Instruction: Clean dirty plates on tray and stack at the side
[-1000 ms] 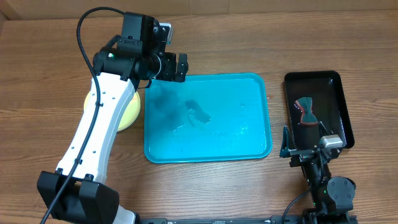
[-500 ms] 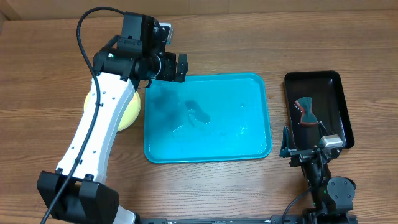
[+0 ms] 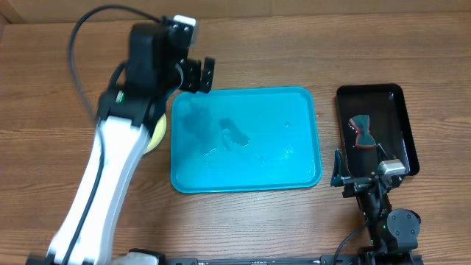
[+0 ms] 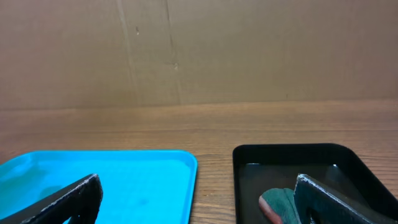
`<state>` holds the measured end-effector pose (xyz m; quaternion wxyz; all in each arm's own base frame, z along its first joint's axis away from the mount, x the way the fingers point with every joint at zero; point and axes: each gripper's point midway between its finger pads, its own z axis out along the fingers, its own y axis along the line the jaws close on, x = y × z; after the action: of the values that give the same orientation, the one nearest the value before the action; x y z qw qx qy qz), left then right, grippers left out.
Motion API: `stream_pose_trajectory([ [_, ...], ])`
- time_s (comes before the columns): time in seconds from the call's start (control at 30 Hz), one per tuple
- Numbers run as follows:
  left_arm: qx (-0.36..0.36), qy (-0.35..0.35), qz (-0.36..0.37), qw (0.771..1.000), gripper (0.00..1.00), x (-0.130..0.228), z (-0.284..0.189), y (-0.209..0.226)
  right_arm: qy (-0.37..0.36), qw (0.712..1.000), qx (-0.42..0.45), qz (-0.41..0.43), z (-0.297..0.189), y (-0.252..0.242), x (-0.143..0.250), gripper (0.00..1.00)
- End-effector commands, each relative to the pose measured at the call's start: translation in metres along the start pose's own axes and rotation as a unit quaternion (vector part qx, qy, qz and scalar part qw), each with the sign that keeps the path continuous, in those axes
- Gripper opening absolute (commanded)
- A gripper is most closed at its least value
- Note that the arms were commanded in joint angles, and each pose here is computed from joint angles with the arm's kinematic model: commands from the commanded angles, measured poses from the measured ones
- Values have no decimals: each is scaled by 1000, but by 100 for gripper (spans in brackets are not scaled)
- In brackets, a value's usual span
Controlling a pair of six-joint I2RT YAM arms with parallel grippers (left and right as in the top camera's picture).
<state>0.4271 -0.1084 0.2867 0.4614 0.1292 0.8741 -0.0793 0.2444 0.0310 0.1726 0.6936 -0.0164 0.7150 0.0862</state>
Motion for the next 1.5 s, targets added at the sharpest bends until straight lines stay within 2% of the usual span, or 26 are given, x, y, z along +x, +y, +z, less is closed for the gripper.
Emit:
stream_pose_trajectory([
  [0.0,-23,-68,18,997,100,4,-42,10,-1,1000,-3,1,0,1,2,100],
  [0.2,-64,-137,6,988,100,63,-82,32,-1,1000,-3,1,0,1,2,100],
  [0.4,-85,-206,15,975,100,110,-102,32,-1,1000,-3,0,0,1,2,100],
  [0.77,-113,-311,41,943,100,168,-108,30,-1,1000,-3,0,0,1,2,100],
  [1.1,-136,-295,84,942,100,194,-103,32,-1,1000,-3,1,0,1,2,100],
  [1.33,-139,-245,71,957,100,220,-94,38,-1,1000,-3,1,0,1,2,100],
  [1.47,-144,-244,67,957,100,220,-95,41,-1,1000,-3,0,0,1,2,100],
])
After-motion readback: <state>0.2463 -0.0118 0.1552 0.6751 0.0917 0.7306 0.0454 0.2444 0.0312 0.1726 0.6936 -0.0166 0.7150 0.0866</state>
